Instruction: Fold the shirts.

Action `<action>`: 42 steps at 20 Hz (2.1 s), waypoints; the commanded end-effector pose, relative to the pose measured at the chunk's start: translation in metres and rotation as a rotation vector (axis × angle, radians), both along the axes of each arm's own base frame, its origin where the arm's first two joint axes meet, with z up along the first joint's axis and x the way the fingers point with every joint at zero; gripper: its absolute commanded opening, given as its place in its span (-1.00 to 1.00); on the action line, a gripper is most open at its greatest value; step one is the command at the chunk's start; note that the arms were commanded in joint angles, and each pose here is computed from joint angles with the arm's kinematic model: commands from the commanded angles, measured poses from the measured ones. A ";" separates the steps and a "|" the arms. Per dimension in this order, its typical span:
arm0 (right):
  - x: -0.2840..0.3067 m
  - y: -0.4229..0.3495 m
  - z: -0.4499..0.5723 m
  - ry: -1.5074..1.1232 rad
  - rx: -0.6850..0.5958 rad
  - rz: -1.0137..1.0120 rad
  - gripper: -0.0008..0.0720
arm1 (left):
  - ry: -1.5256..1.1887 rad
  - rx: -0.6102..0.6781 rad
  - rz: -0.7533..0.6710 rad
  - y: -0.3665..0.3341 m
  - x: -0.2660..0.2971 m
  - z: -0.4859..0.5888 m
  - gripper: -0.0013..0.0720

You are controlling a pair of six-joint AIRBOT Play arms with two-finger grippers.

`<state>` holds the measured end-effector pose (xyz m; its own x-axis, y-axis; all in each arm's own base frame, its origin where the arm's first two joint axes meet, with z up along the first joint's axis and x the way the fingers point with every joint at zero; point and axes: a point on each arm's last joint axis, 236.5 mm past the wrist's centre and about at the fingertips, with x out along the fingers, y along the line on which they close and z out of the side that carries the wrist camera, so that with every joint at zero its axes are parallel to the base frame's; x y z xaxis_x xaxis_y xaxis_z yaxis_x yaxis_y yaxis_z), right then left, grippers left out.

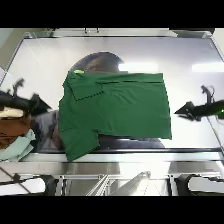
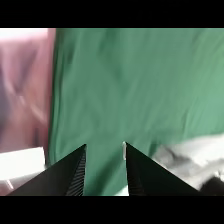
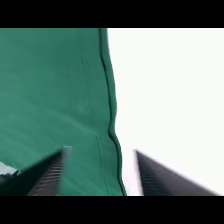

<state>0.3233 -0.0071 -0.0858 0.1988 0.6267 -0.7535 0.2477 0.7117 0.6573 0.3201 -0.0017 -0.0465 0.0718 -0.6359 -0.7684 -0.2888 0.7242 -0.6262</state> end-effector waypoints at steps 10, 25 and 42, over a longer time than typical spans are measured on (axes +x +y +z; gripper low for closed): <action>-0.030 0.013 -0.017 0.087 0.032 -0.057 0.59 | 0.184 0.007 0.031 -0.028 -0.089 -0.056 -0.18; -0.039 0.079 -0.035 0.136 0.146 0.122 -0.04 | 0.313 0.109 -0.154 -0.045 -0.125 -0.062 0.94; -0.045 0.068 -0.012 0.114 0.207 0.118 0.01 | 0.206 -0.031 0.009 -0.080 -0.115 -0.084 -0.91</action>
<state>0.2739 0.0654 -0.1077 -0.0006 0.7674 -0.6412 0.2459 0.6216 0.7437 0.1952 -0.0948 -0.1268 -0.1380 -0.6684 -0.7309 -0.3963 0.7136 -0.5777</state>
